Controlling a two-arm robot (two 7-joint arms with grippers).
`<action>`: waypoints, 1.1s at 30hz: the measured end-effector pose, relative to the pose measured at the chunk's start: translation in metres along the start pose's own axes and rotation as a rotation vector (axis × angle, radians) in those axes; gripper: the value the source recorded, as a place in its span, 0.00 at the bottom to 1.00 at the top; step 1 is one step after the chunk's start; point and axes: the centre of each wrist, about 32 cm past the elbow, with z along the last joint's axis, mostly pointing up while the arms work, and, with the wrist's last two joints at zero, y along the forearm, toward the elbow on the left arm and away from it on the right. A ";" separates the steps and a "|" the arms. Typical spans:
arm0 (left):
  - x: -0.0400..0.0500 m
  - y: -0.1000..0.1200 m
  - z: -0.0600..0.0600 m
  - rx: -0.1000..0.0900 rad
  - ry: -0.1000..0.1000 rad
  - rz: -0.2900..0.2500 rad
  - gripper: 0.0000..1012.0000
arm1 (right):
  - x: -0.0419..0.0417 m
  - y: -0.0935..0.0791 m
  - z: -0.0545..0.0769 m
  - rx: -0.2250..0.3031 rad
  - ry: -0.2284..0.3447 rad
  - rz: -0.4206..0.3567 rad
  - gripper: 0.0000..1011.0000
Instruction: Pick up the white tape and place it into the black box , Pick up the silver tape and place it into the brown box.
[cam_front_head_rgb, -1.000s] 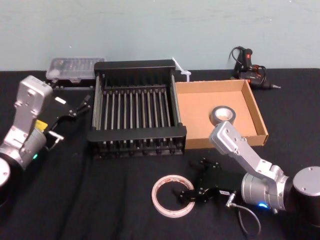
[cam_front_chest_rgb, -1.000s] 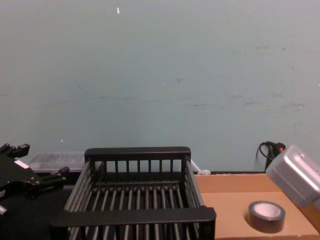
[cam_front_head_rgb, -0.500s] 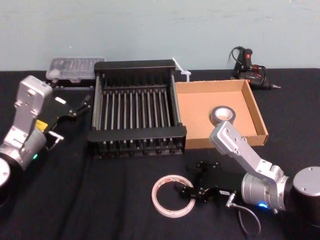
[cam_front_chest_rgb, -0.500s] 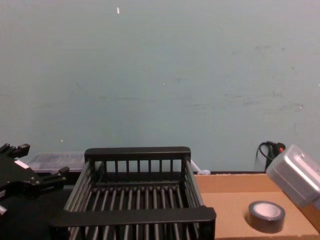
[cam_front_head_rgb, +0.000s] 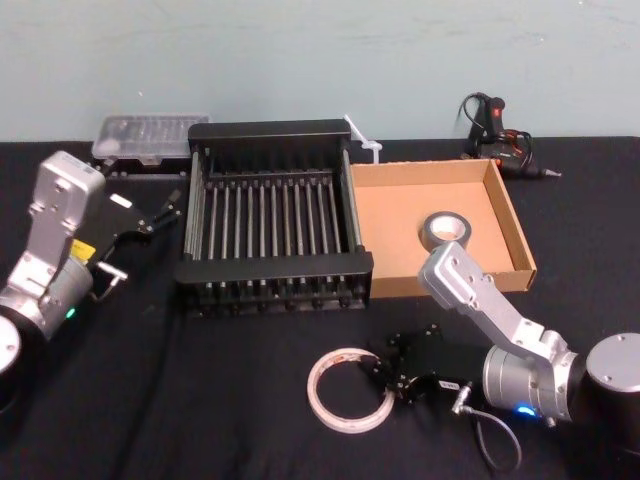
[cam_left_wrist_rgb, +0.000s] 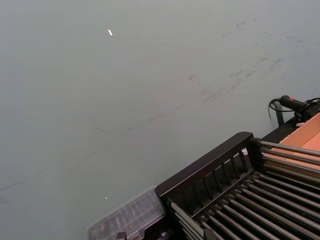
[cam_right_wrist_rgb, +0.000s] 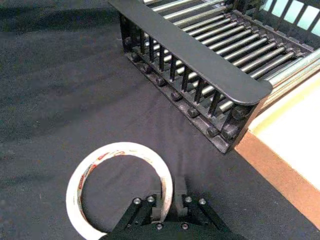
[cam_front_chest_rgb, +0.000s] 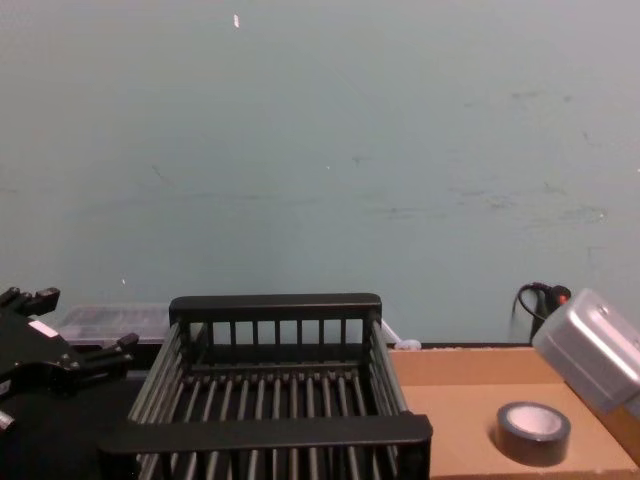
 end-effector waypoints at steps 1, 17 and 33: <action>0.0000 0.000 0.000 0.000 0.000 0.000 0.99 | 0.0000 0.000 0.000 0.000 0.000 0.000 0.19; 0.0000 0.000 0.000 0.000 0.000 0.000 0.99 | 0.0010 -0.001 -0.001 0.009 0.005 0.006 0.08; 0.0000 0.000 0.000 0.000 0.000 0.000 0.99 | 0.0077 -0.022 0.003 0.097 0.036 0.036 0.08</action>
